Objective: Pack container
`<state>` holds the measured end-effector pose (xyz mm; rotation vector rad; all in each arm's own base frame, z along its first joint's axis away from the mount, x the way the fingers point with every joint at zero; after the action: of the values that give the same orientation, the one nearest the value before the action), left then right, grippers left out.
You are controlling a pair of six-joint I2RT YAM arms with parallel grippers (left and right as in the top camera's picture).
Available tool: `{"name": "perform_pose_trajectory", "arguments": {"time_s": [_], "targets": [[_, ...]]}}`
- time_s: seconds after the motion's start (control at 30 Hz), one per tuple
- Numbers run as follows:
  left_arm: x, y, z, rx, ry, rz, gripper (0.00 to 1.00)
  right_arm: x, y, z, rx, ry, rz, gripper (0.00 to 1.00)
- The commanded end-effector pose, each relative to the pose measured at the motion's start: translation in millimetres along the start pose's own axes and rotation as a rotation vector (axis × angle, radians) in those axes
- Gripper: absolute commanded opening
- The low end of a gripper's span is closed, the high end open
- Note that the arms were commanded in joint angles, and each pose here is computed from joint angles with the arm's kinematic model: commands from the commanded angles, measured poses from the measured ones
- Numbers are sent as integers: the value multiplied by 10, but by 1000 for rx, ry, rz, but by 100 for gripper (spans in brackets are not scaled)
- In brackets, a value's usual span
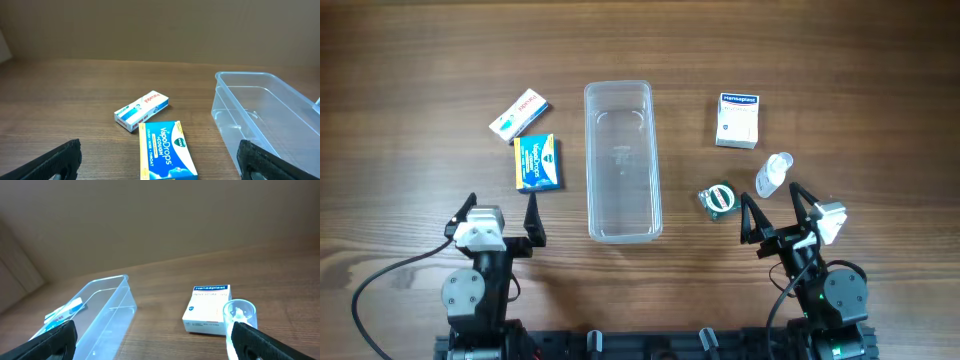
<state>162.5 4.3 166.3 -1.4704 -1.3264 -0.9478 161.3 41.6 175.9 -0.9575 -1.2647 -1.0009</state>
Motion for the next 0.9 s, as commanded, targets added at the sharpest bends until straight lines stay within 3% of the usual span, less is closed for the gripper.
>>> {"name": "perform_pose_trajectory", "arguments": {"time_s": [0.0, 0.63, 0.87], "targets": [[-11, 3, 10, 0, 19, -6, 100, -11, 2, -18, -15, 5, -1, 100], [-11, 3, 10, 0, 19, -6, 100, 28, -5, 22, 26, 83, -7, 100], [-11, 3, 10, 0, 19, -6, 100, 594, -138, 66, 21, -90, -144, 100]]}}
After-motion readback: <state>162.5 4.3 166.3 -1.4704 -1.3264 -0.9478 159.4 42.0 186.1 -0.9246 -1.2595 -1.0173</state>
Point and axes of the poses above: each gripper's point midway between its finger pads, its own y axis out along the fingers, its own z axis along the line the jaws close on, x = y × z, the point moved 8 cm from there along -y, back along the fingers, and after that the axes turned 14 degrees about -y, right-handed, at the moved point
